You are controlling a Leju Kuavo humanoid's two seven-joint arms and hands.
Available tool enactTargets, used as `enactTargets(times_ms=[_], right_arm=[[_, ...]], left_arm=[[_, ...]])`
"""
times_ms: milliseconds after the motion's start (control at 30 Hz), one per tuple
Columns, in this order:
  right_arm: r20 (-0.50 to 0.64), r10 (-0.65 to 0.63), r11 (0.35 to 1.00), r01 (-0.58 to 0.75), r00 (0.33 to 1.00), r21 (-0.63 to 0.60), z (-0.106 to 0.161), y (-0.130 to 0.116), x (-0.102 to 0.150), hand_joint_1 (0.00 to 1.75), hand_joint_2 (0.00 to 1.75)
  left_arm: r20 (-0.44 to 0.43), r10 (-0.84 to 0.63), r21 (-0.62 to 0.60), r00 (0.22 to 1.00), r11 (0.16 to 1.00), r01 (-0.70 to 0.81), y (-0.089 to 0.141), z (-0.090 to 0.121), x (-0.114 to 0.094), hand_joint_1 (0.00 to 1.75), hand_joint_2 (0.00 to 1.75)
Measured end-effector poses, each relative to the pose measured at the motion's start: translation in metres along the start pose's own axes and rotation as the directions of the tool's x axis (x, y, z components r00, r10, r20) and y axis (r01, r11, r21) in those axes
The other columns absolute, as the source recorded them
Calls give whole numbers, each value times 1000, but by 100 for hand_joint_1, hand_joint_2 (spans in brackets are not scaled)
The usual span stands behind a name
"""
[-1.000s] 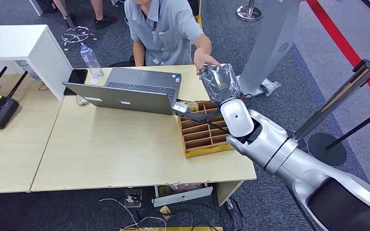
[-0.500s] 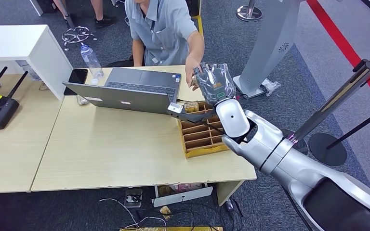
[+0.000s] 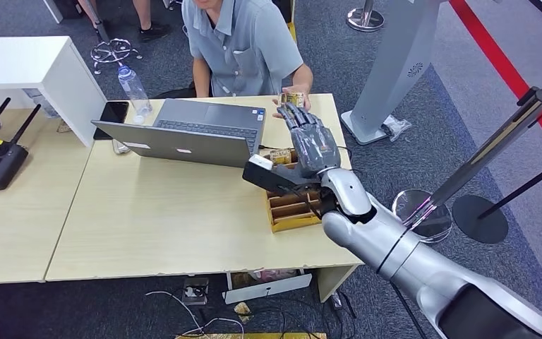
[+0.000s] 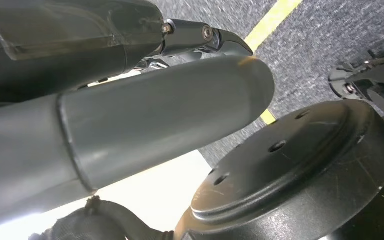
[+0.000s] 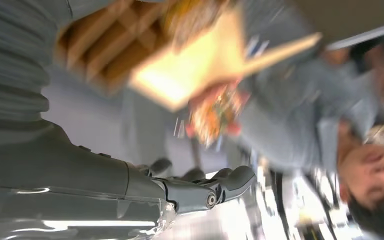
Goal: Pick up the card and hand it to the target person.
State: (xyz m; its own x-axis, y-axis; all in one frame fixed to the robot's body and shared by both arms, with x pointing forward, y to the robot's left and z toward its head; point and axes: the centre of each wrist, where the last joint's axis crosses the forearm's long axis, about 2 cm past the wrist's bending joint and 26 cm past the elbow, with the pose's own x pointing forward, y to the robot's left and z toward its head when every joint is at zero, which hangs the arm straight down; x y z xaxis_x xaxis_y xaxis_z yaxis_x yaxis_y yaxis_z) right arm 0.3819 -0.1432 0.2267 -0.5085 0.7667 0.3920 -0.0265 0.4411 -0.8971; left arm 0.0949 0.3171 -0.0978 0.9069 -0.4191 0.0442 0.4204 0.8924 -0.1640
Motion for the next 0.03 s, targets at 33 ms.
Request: enactTargets(times_ms=[33], right_arm=[[-1,-85,996,85,996,5,2,2,0,0,175]], left_arm=[[3,7,0,1000,1000,-7,0,0,-1,0,0]])
